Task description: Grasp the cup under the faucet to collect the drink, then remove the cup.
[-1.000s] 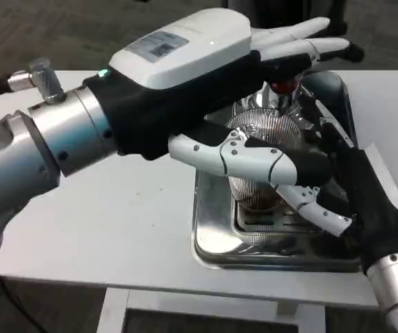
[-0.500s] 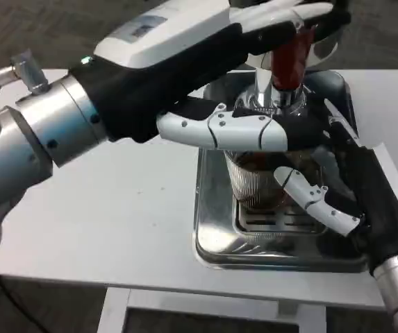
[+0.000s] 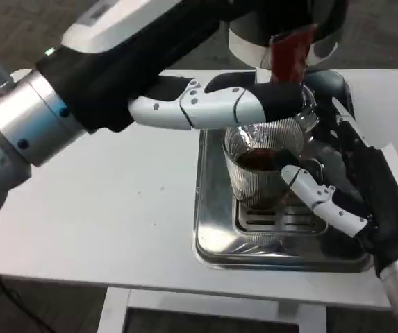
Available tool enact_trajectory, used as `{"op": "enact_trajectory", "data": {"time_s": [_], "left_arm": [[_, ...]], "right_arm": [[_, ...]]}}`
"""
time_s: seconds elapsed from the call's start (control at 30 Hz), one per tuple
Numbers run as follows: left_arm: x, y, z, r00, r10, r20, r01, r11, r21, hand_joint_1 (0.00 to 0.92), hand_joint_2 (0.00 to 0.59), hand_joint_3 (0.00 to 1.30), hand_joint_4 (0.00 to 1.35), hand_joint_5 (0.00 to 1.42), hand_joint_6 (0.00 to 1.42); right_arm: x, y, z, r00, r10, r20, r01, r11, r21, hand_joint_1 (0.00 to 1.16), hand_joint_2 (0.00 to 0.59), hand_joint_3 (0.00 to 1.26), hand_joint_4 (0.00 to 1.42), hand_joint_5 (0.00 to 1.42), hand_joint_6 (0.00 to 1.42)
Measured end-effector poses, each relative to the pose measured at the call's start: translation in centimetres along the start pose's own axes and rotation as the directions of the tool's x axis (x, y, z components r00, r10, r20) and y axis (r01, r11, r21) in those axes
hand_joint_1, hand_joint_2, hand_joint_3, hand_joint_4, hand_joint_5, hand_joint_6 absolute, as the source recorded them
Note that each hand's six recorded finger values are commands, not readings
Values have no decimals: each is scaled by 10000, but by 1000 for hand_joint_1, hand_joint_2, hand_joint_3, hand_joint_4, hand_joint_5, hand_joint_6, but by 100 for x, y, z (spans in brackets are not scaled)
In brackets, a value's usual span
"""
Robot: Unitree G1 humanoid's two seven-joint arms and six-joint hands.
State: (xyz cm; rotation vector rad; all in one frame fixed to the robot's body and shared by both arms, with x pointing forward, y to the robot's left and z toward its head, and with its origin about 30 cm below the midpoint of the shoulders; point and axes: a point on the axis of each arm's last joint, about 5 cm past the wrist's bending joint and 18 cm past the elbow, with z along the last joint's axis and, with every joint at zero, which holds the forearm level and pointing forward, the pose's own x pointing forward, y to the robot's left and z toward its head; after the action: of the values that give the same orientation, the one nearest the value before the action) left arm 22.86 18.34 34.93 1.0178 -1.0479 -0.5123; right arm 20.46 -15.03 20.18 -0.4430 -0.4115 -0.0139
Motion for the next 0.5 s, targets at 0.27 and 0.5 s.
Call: {"op": "enact_trajectory", "data": {"time_s": [0.27, 0.5], "left_arm": [[-251, -42, 64, 9993, 127, -338, -132, 9998, -153, 0, 118, 142, 102, 186, 232], [-535, -91, 91, 9902, 128, -1391, -157, 9997, -195, 0, 116, 156, 114, 212, 248]], "right_arm": [[-37, -22, -9, 10000, -31, -66, 31, 9999, 97, 496, 288, 68, 76, 147, 234], [-69, -55, -4, 10000, -53, -41, 53, 9999, 130, 534, 249, 36, 67, 158, 275]]}}
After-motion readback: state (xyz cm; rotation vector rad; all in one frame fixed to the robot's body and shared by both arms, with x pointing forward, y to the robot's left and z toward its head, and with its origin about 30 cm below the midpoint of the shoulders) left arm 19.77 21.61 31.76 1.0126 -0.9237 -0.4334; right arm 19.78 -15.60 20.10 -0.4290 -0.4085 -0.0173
